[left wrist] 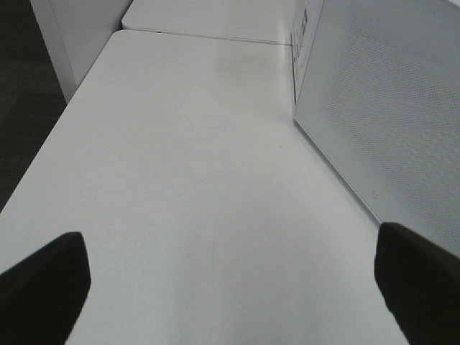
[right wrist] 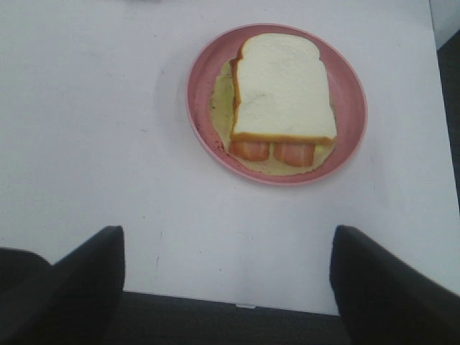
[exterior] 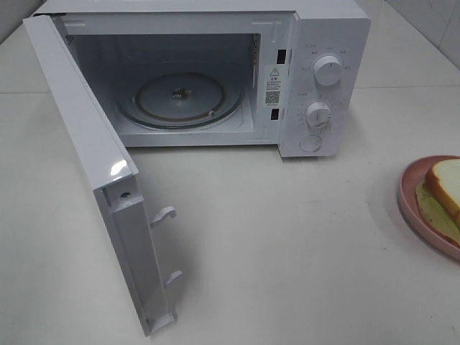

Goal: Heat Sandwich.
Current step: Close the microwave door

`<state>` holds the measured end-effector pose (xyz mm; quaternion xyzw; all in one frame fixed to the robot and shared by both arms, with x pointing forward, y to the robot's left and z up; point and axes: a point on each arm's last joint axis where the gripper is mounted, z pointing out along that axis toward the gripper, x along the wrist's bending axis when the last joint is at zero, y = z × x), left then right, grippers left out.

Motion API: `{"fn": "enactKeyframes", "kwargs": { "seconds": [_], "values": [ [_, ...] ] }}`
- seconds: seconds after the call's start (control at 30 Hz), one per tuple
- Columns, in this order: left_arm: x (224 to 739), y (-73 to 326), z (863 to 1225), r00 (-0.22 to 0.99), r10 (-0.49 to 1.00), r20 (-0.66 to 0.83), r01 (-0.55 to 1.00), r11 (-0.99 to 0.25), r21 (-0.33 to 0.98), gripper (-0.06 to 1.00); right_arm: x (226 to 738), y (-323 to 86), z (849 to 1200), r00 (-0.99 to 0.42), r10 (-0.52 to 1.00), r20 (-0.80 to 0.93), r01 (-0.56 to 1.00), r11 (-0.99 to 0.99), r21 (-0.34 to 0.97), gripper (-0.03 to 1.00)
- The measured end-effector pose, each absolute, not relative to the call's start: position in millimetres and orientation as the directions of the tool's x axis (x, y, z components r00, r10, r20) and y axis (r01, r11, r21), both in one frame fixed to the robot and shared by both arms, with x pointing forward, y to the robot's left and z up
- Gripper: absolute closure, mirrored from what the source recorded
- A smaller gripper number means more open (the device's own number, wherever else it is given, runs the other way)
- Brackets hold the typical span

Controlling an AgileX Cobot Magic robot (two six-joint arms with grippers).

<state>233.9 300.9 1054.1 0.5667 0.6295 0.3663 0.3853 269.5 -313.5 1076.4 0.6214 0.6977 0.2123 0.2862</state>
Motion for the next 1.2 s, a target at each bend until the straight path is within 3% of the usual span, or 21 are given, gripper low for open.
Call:
{"fn": "enactKeyframes", "kwargs": {
  "seconds": [0.27,0.53,1.2],
  "values": [
    [234,301,1054,-0.061,0.996,-0.07,0.431,0.089,0.898,-0.05,249,-318,1053,0.038,0.994,-0.101,0.72,0.043,0.693,0.2],
    [234,301,1054,-0.061,0.996,-0.07,0.431,0.089,0.898,-0.05,233,-314,1049,0.09,0.996,-0.02,0.559,-0.034,0.829,0.2],
    [234,301,1054,-0.061,0.996,-0.07,0.431,0.089,0.898,-0.05,229,-309,1048,0.057,0.998,-0.035,0.519,0.0,0.855,0.2]
  ]
}}
